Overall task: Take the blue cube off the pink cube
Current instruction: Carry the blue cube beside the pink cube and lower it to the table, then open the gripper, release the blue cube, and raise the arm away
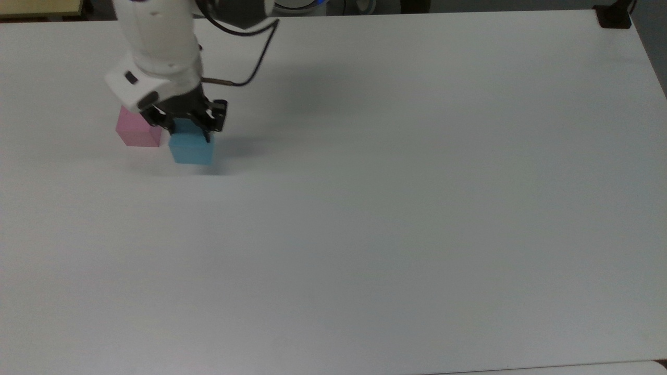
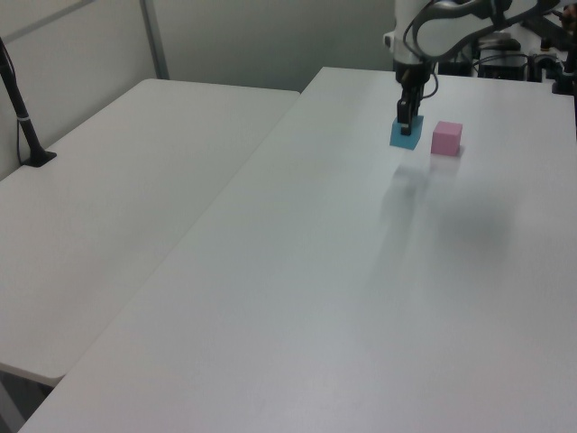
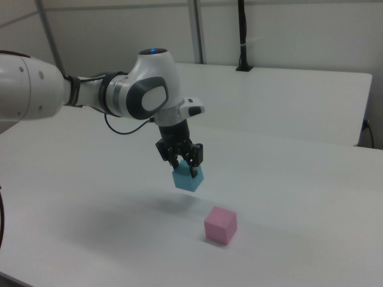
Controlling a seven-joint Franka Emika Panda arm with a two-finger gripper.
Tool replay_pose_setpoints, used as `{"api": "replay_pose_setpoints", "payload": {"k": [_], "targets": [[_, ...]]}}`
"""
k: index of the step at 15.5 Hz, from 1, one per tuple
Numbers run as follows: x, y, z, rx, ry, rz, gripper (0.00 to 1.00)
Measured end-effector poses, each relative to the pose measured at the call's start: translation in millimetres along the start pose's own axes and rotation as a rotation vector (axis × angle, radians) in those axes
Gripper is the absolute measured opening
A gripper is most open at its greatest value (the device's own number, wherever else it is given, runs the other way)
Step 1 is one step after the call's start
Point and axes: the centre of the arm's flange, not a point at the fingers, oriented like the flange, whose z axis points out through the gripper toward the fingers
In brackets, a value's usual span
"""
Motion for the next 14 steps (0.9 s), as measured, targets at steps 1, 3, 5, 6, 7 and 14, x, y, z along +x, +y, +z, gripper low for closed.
{"api": "replay_pose_setpoints", "payload": {"k": [1, 3, 5, 6, 7, 14], "targets": [[5, -12, 9, -0.002, -0.012, 0.006, 0.57], [15, -29, 32, -0.008, -0.042, 0.005, 0.57], [23, -37, 55, -0.012, -0.063, -0.001, 0.57], [26, -39, 62, -0.014, -0.067, -0.004, 0.57], [28, -40, 64, -0.016, -0.067, -0.006, 0.57], [30, -30, 53, -0.017, -0.045, 0.012, 0.99]]}}
